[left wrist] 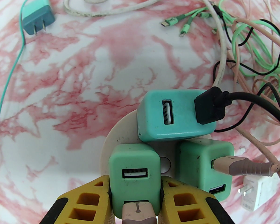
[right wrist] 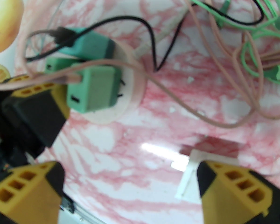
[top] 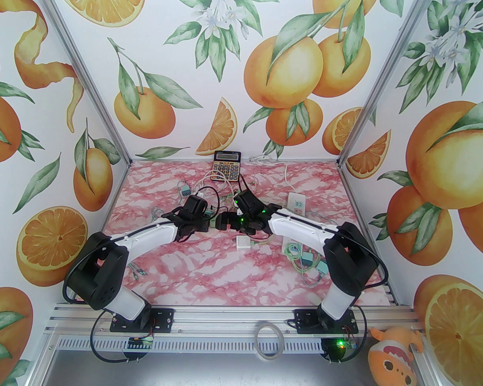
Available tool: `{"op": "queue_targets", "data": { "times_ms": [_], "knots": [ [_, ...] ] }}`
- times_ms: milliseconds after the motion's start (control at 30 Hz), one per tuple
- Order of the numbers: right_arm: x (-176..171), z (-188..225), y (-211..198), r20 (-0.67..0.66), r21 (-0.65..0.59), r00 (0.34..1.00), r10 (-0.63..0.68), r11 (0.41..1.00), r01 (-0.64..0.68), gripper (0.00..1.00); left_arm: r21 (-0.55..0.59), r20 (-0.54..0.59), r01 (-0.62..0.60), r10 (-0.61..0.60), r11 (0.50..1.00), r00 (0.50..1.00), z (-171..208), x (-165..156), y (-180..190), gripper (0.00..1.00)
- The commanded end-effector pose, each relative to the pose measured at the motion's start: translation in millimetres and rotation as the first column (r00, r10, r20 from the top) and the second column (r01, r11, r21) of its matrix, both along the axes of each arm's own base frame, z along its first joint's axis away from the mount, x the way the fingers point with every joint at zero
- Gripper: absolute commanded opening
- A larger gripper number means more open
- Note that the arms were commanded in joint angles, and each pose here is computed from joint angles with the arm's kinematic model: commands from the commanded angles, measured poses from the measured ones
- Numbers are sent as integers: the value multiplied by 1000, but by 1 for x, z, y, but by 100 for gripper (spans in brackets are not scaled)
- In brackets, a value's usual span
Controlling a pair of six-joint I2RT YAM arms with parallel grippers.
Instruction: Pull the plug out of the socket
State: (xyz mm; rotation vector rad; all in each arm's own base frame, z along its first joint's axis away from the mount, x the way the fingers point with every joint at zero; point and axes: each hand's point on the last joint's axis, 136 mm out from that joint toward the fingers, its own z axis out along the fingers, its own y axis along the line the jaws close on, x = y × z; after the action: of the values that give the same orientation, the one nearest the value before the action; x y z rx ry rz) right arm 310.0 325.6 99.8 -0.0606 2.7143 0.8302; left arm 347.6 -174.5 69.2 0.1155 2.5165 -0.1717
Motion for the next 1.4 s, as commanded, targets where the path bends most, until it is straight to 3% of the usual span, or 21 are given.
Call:
{"op": "queue_targets", "data": {
  "times_ms": [0, 233, 600, 1100, 1367],
  "knots": [
    [13, 5, 14, 7, 84, 1000, -19, 996, 18, 89, -38, 7, 6, -5, 999, 1000, 3, 0, -9, 22],
    [25, -10, 28, -56, 178, 997, -45, 983, 54, 64, -7, -39, -52, 51, 999, 998, -4, -18, -12, 22],
    [34, -29, 35, -101, 198, 993, -54, 978, 73, 53, -10, -35, -53, 52, 999, 998, 2, -31, -19, 23],
    [4, -79, 0, -181, 13, 982, -55, 998, 58, 43, -12, -30, -64, 64, 998, 998, 7, -24, -21, 19],
    [2, -83, -6, -182, -22, 982, -57, 998, 54, 42, -79, -18, -60, 58, 995, 998, 18, -19, -29, 17]
  ]
}}
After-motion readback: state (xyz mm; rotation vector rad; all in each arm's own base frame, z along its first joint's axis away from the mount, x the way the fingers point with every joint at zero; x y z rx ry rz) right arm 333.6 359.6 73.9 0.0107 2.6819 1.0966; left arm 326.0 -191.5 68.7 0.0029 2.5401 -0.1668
